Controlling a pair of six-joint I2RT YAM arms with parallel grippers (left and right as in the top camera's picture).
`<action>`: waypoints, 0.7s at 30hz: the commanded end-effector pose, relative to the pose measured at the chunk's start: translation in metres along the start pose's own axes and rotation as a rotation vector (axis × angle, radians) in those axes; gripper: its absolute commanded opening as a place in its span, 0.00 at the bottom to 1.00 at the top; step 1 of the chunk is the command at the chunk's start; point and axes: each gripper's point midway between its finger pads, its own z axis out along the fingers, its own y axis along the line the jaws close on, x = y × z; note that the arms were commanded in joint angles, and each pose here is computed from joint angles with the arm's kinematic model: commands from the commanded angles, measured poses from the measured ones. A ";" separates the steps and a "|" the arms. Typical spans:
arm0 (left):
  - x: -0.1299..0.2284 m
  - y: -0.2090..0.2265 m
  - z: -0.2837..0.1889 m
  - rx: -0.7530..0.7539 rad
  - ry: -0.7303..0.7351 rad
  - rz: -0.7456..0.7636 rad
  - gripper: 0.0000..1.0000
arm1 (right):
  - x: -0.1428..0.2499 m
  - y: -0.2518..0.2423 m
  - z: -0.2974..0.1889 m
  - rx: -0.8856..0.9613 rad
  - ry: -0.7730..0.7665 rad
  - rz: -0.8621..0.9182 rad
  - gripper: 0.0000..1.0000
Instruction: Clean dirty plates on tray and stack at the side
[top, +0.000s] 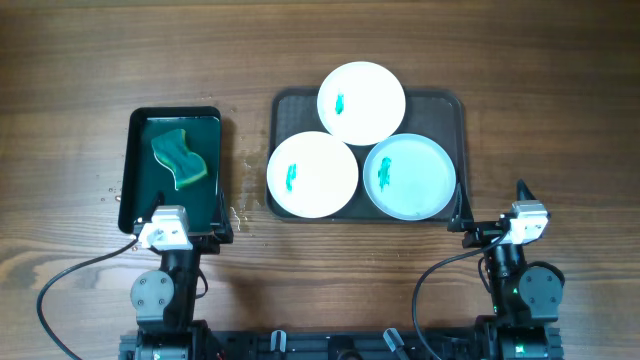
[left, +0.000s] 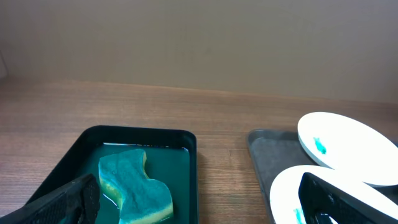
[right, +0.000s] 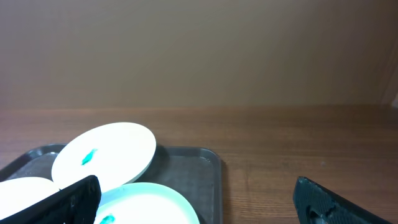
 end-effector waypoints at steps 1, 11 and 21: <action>0.001 0.001 0.000 -0.005 -0.003 0.020 1.00 | 0.000 -0.001 0.000 0.009 -0.003 0.011 1.00; -0.013 -0.040 -0.005 0.229 -0.059 0.027 1.00 | 0.000 -0.001 0.000 0.009 -0.003 0.011 1.00; -0.104 -0.057 -0.034 0.304 -0.452 0.098 1.00 | 0.000 -0.001 0.000 0.009 -0.003 0.011 1.00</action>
